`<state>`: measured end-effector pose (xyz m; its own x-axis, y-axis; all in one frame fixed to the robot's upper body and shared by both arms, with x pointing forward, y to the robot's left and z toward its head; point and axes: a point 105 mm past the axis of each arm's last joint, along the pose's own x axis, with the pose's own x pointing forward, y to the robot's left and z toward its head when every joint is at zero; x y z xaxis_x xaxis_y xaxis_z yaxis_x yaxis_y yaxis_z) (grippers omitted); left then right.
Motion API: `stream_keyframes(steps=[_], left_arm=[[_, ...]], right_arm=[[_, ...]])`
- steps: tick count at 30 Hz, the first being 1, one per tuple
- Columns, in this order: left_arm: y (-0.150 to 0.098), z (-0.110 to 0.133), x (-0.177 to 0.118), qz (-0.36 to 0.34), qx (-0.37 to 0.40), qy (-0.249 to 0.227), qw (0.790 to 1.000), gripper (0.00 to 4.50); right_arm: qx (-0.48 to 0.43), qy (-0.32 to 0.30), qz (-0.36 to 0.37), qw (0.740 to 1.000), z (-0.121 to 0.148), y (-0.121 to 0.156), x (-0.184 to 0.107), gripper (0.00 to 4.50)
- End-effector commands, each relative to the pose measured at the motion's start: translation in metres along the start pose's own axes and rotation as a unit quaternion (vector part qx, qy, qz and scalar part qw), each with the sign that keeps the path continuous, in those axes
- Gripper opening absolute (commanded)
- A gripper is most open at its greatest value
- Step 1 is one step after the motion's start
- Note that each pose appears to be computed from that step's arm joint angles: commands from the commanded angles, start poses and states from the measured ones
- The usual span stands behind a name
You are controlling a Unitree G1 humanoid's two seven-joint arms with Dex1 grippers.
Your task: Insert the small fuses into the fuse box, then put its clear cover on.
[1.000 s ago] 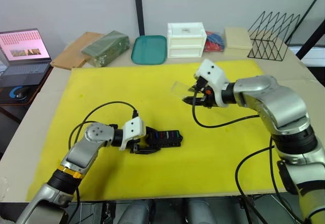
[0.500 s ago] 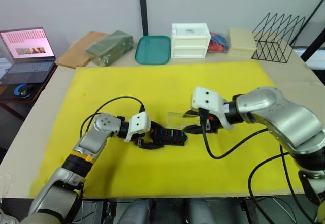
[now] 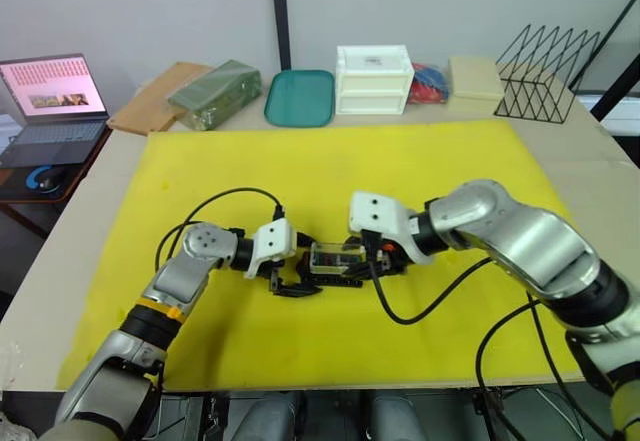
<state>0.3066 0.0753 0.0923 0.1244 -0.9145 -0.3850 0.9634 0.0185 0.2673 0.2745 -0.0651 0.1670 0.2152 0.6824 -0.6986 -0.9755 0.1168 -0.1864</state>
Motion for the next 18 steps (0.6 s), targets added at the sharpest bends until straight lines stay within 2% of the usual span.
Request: stream_keyframes(steps=[1, 4, 7, 8, 18], left_arm=[[-0.0027, -0.0016, -0.0022, 0.000, -0.005, 0.002, 1.000, 4.48], [-0.0035, -0.0008, -0.0023, -0.002, -0.010, -0.003, 1.000, 3.92], [-0.0037, -0.0004, -0.0019, -0.002, -0.011, -0.005, 1.000, 2.92], [-0.0043, -0.0003, -0.0019, -0.003, -0.009, -0.005, 1.000, 2.76], [-0.0060, 0.0001, -0.0009, -0.007, -0.008, -0.005, 1.000, 2.76]], right_arm=[[-0.015, -0.006, -0.015, 1.000, 0.0111, -0.0049, -0.0011, 1.88], [-0.015, -0.006, -0.016, 1.000, 0.0127, -0.0058, 0.0002, 1.88], [-0.014, -0.005, -0.015, 1.000, 0.0127, -0.0056, 0.0010, 1.88], [-0.013, -0.004, -0.015, 1.000, 0.0125, -0.0058, 0.0018, 1.88], [-0.013, 0.001, -0.009, 1.000, 0.0117, -0.0059, 0.0075, 1.88]])
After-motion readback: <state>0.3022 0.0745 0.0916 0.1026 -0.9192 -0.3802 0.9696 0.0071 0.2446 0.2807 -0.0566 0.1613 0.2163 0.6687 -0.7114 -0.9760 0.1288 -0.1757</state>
